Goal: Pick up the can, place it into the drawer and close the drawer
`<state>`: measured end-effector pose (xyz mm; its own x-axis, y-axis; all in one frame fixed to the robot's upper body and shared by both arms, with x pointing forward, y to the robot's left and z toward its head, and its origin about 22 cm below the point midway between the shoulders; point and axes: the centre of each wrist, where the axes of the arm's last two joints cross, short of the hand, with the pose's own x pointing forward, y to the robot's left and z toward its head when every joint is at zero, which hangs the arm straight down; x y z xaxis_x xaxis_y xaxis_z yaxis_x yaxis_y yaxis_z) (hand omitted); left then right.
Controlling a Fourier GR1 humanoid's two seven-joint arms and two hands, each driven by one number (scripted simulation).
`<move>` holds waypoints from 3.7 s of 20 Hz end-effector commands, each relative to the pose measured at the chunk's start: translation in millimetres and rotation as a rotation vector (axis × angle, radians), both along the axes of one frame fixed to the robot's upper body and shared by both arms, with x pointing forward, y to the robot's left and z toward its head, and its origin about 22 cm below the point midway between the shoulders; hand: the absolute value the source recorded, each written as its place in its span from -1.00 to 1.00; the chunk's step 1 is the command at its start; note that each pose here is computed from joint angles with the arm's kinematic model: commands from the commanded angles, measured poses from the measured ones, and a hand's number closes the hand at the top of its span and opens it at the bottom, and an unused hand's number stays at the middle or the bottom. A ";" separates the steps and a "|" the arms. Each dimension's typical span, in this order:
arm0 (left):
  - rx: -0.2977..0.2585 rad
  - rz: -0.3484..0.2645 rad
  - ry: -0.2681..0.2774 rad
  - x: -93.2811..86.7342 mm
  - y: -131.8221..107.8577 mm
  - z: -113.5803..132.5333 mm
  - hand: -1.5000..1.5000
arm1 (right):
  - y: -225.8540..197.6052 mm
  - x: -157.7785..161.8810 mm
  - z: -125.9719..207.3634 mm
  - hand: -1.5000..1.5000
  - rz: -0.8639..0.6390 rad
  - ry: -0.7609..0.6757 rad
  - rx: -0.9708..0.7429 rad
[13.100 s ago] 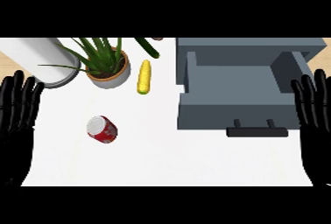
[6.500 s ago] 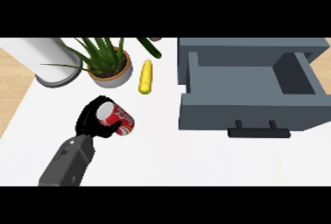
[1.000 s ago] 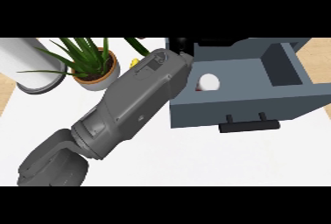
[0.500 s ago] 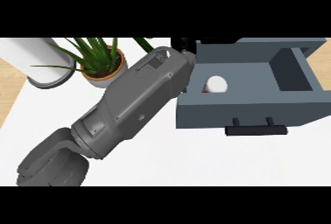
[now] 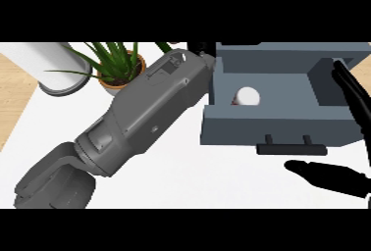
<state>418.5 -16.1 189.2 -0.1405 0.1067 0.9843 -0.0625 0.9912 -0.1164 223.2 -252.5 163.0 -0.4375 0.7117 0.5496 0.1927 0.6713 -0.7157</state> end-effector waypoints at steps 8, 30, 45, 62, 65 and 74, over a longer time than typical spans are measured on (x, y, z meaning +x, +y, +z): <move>0.026 0.040 0.016 1.3 23.2 -0.1 -1.00 | 51.0 82.7 -42.6 -1.00 0.009 0.036 -0.321; 0.034 0.074 0.002 -12.0 93.3 -3.6 -1.00 | 71.0 183.2 -133.5 -1.00 -0.209 0.031 -0.535; 0.027 0.060 -0.021 -16.2 129.3 55.8 -1.00 | 49.6 224.8 -98.4 -1.00 -0.337 -0.103 -0.528; 0.042 0.031 -0.012 -33.9 141.1 34.6 -1.00 | 53.8 251.7 -30.3 -1.00 -0.289 -0.036 -0.517; 0.034 0.031 -0.025 -33.3 134.8 46.0 -1.00 | 74.0 248.7 -42.7 -1.00 -0.205 -0.008 -0.278; 0.038 0.021 -0.002 -45.2 128.6 17.5 -1.00 | 47.5 253.7 -25.0 -1.00 -0.126 0.077 0.136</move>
